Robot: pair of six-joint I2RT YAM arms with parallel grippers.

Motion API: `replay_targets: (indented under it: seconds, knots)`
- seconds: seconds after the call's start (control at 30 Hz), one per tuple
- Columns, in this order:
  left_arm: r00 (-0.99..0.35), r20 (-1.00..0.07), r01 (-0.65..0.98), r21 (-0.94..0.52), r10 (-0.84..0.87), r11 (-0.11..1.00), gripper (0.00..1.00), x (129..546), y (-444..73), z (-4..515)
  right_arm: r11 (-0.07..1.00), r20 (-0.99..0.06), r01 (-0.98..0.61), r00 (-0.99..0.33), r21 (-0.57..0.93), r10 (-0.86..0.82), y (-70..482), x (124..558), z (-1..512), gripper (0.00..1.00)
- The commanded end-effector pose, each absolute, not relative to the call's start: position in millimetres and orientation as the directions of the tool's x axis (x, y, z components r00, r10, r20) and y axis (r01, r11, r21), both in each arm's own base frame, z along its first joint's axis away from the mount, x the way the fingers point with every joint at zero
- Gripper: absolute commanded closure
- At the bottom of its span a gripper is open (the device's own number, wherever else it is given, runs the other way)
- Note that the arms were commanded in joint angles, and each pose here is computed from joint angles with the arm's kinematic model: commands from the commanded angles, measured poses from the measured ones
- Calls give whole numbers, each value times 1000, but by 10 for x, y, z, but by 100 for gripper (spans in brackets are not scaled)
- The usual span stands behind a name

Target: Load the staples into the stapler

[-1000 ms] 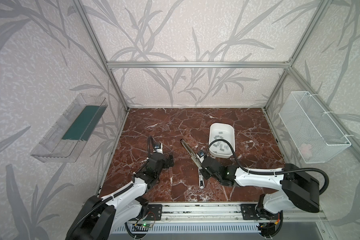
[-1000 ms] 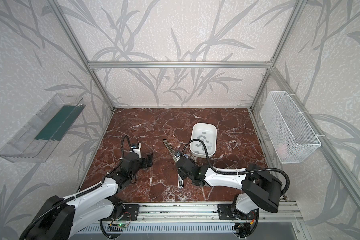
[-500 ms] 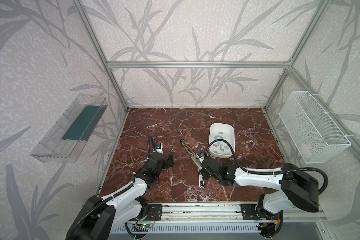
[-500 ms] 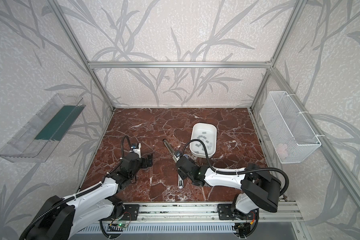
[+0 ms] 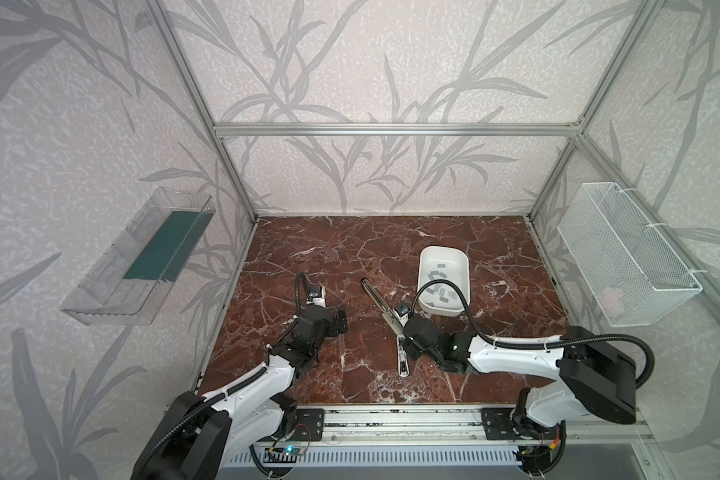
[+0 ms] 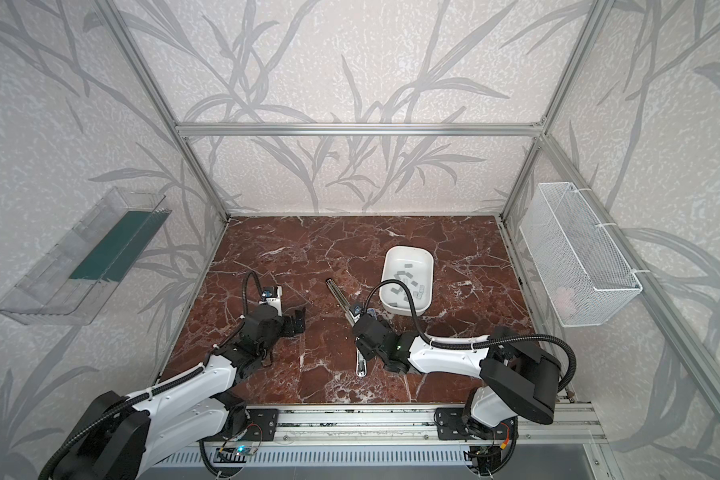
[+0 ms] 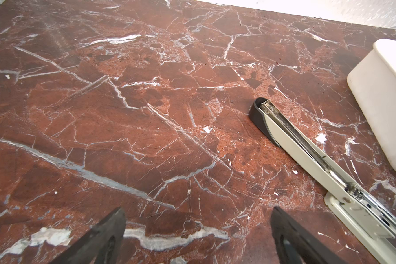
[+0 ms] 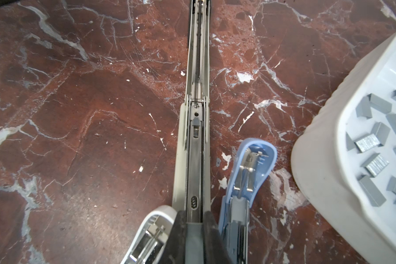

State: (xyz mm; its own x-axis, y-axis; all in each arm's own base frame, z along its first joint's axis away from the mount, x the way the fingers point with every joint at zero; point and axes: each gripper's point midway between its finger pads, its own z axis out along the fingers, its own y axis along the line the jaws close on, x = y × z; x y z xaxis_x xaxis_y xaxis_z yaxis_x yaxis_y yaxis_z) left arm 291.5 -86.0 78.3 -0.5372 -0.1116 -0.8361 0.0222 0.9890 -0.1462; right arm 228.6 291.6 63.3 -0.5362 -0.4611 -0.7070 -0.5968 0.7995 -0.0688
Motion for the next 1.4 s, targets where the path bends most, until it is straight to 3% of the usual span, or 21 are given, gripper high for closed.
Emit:
replay_targets:
  seconds: [0.0,0.33,0.57,1.37]
  knots:
    - [-515,-847,11,-162,-133,987,1,2991,-864,897,805,-709,-589,-540,-66,-453,2895,2292,625,100]
    - [-515,-847,14,-164,-133,986,1,2988,-871,895,855,-765,-517,-537,-34,-355,2663,2350,925,99]
    - [-515,-847,14,-163,-133,987,1,2989,-870,894,903,-737,-429,-615,16,-279,2324,2500,740,98]
    - [-519,-845,17,-162,-130,987,1,2990,-876,887,869,-702,-495,-624,16,-343,2610,2476,626,100]
